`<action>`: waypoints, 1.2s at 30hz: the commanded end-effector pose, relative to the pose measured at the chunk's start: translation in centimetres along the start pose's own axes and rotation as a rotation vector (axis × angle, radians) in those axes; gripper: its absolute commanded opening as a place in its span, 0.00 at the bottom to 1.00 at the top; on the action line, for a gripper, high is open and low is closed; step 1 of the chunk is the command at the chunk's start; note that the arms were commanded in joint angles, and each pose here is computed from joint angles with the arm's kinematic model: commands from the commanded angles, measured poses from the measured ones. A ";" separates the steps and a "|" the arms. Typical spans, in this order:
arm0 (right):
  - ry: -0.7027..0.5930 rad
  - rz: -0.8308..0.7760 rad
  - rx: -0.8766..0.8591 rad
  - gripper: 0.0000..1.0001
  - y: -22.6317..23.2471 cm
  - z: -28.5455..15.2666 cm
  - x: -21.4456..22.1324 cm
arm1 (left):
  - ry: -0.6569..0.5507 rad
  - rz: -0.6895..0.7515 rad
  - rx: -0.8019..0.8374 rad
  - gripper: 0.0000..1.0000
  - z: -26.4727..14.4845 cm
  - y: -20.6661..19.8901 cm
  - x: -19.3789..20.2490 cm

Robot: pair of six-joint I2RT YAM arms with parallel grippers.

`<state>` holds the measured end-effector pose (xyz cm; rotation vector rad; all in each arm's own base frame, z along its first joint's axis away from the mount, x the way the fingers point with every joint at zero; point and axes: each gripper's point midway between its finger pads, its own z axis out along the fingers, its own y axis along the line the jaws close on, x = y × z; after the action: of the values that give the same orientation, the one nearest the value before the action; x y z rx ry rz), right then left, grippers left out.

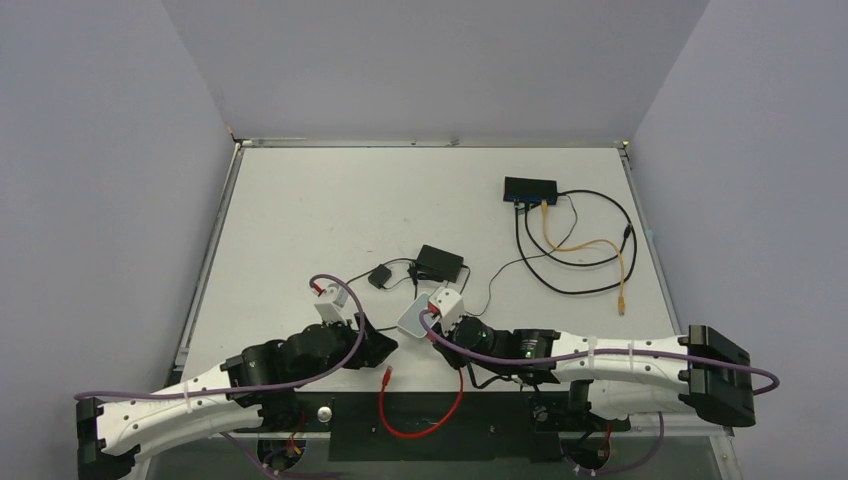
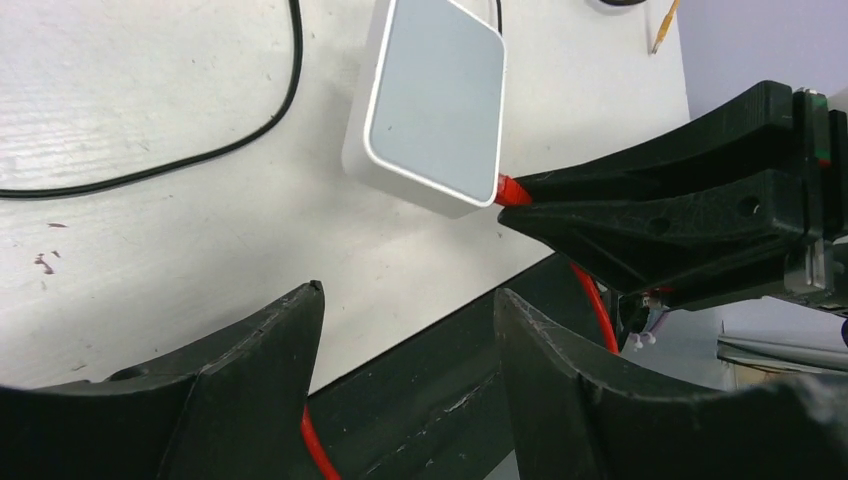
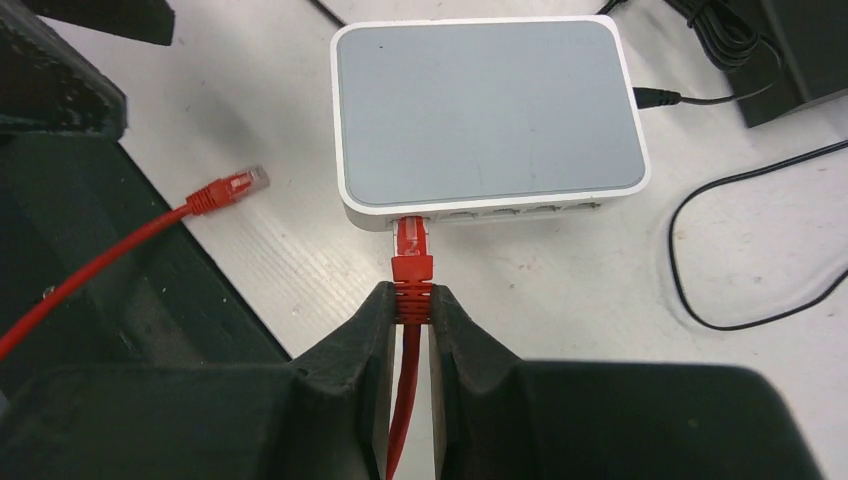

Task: Insert the plug into the switch port
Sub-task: Place the switch port at the center of the board.

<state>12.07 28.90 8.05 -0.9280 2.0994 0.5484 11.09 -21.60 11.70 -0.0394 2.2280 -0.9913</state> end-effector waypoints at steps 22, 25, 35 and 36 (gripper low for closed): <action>0.001 -0.038 0.004 0.00 -2.0 0.9 -3.9 | -0.110 -0.022 -0.060 0.62 -2.0 1.1 -2.7; 0.064 -0.037 -0.020 0.00 -1.4 1.5 -1.7 | -0.109 -0.016 -0.066 0.62 -1.8 1.2 -2.7; 0.154 0.039 0.003 0.00 -1.1 3.4 2.4 | -0.112 -0.009 -0.067 0.62 -1.3 1.2 -2.6; 0.161 0.044 0.015 0.00 -1.3 3.6 2.6 | -0.110 -0.009 -0.066 0.62 -1.3 1.2 -2.5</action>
<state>12.88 27.96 3.47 -1.0515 2.2809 0.4519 12.01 -18.60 11.90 -0.1083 2.2082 -0.8590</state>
